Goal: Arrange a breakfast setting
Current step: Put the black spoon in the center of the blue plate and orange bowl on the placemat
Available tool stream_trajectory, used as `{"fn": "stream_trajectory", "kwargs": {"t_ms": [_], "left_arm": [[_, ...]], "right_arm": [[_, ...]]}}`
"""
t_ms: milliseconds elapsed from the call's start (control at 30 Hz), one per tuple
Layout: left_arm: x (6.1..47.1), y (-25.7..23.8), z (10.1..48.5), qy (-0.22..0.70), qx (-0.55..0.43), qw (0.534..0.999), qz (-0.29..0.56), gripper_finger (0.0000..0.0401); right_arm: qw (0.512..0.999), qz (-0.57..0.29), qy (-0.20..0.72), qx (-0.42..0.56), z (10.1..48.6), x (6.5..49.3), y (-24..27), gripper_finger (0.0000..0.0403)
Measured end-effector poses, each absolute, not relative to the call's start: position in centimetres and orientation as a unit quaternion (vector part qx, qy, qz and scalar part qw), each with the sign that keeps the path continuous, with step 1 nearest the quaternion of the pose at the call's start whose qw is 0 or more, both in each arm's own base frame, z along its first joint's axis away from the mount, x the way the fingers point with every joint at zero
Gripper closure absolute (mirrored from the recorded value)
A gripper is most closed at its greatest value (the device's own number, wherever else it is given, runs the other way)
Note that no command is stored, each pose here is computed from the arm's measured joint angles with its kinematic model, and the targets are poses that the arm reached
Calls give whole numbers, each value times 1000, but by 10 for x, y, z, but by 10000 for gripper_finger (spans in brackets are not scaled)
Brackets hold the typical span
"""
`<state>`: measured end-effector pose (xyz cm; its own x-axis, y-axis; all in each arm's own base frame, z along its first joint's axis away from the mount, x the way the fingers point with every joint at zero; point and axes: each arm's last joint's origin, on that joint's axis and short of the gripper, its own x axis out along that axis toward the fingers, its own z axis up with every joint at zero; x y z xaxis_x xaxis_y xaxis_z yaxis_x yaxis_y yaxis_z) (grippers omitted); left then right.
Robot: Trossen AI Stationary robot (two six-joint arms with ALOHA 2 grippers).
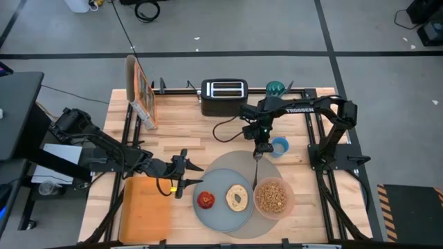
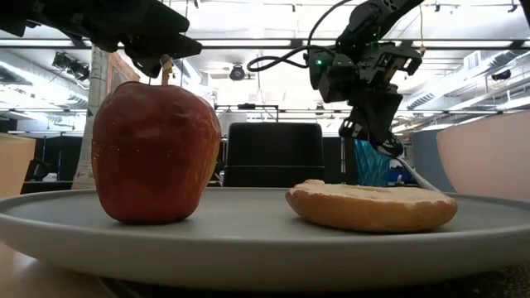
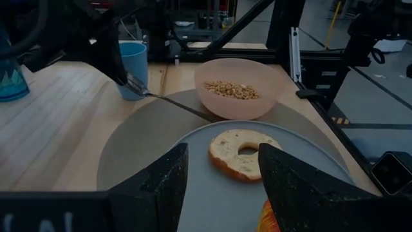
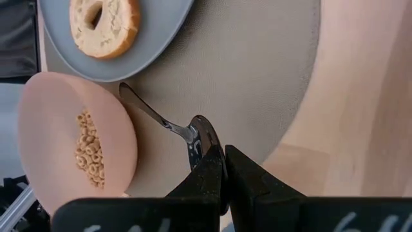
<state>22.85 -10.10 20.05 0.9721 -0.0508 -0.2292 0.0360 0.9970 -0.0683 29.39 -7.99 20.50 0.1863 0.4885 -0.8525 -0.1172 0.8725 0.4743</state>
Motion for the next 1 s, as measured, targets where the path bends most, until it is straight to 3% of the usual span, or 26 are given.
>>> {"fn": "stream_trajectory", "kwargs": {"t_ms": [1000], "left_arm": [[228, -101, 200, 117, -32, 992, -22, 205]], "right_arm": [[754, 243, 588, 162, 182, 304, -28, 382]]}}
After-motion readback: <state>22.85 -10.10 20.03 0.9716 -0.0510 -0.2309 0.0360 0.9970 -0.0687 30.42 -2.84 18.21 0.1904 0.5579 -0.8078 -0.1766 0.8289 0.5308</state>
